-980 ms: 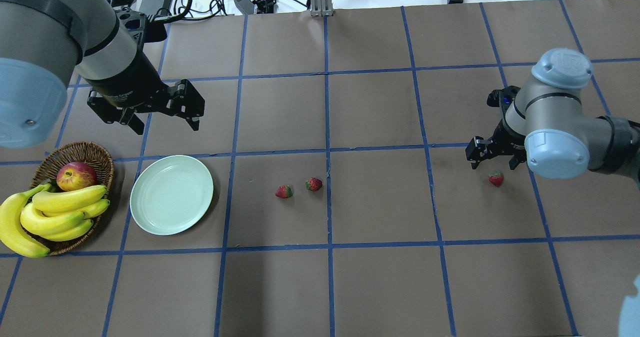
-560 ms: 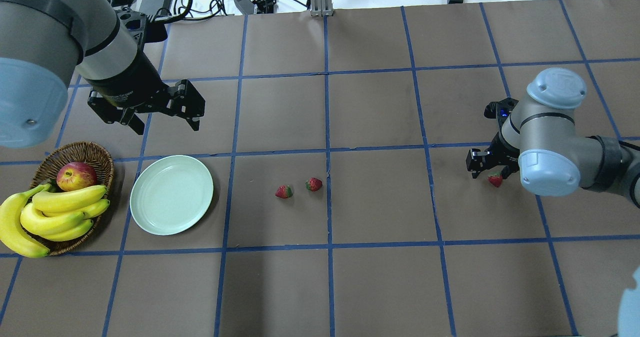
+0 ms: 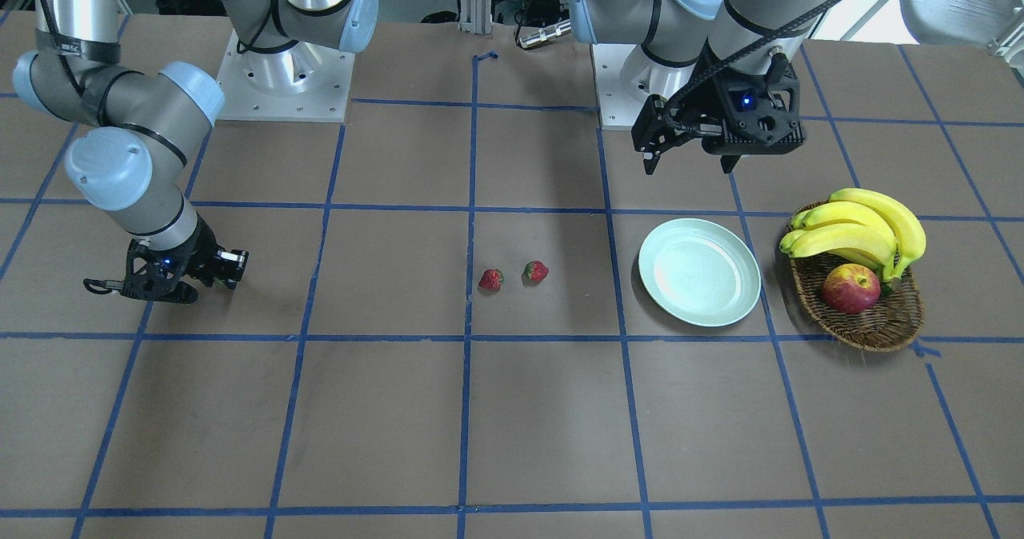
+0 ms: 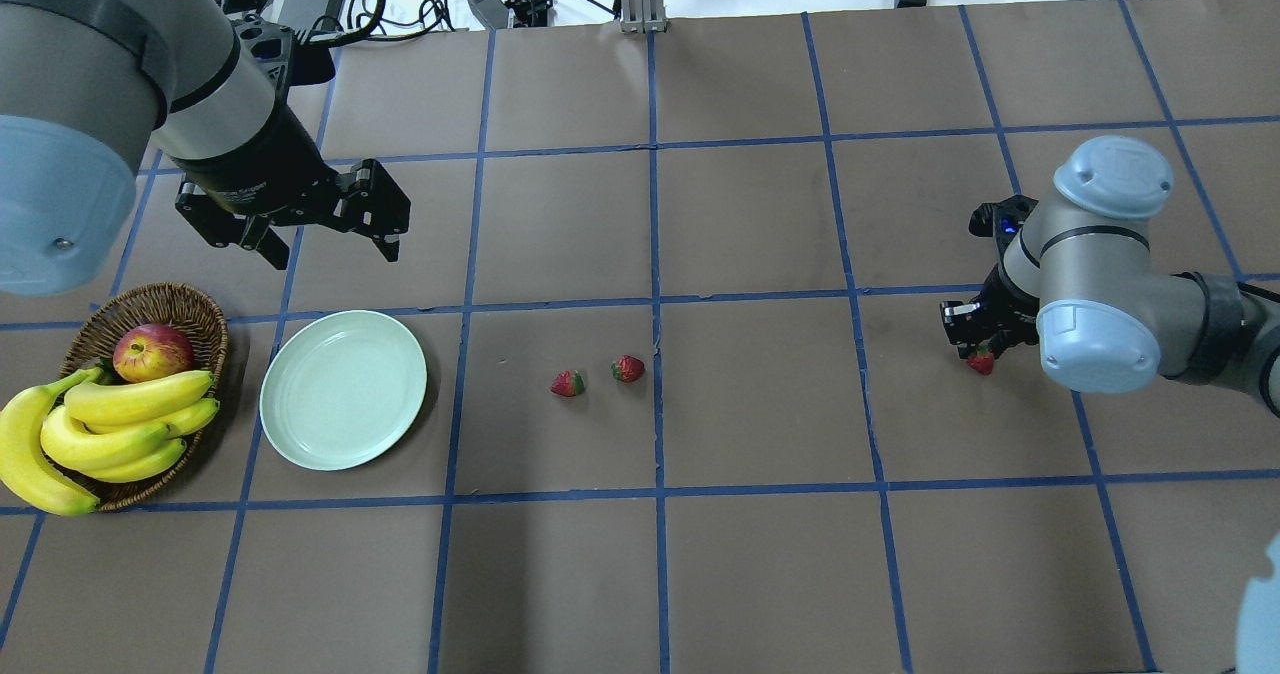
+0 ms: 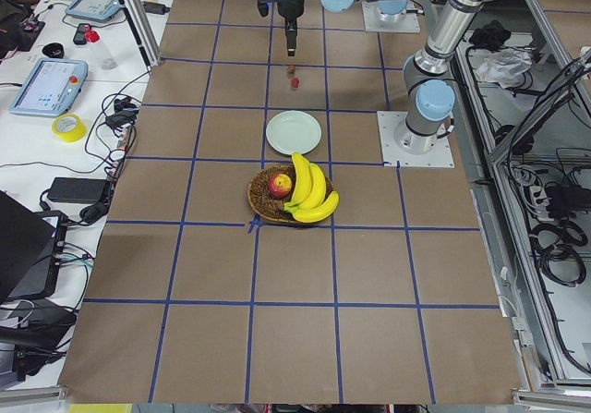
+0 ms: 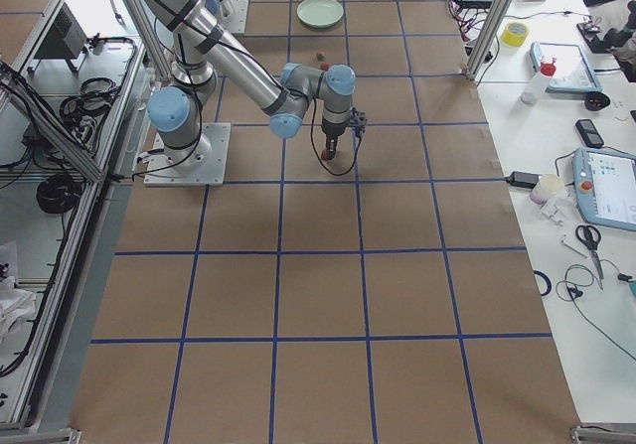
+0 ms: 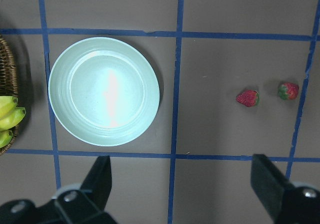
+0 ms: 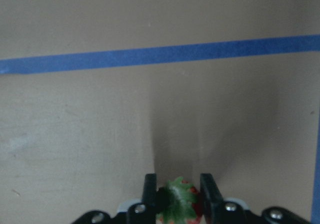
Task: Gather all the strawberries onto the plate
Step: 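Carry the strawberry beside the other two and open the right gripper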
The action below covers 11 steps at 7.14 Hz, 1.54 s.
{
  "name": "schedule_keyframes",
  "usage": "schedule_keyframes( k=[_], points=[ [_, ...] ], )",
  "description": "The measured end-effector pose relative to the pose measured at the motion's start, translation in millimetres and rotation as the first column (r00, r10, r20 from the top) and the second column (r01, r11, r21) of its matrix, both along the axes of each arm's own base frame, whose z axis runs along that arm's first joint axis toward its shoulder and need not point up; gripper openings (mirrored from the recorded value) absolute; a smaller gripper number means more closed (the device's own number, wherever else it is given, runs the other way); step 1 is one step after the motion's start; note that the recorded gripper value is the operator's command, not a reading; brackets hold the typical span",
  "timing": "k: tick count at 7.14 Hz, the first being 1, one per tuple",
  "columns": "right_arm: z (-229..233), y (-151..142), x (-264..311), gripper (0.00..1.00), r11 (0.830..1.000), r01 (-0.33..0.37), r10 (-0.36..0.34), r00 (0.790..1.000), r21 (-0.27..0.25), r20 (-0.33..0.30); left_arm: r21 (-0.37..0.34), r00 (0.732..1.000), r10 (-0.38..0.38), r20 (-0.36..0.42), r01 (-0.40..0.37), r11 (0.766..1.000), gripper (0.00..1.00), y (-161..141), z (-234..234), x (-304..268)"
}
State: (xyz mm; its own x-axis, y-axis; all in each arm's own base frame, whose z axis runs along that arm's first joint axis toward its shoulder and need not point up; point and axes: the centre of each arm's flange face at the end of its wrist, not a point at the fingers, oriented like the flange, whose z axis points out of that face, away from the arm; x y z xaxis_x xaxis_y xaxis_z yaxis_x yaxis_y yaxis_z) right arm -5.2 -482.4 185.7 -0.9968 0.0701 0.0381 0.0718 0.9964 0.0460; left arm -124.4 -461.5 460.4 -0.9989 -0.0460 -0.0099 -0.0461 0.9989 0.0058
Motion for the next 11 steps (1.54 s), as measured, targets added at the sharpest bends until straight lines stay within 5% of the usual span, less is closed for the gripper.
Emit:
schedule_keyframes(
  k=[4,8,11],
  points=[
    [39,-28,76,0.23,0.999,0.051,-0.050,0.998,-0.017,0.038,0.006,1.000,-0.004,0.004,0.004,1.000,1.00,1,-2,-1],
    [53,-37,226,0.22,0.985,0.175,-0.169,0.959,-0.007,0.227,0.008,1.000,-0.005,0.004,0.005,1.000,1.00,1,-2,-1],
    [61,-45,356,0.22,0.992,0.124,-0.118,0.938,0.001,0.327,0.013,1.000,-0.005,0.009,0.005,1.000,1.00,2,-5,-1]
  ],
)
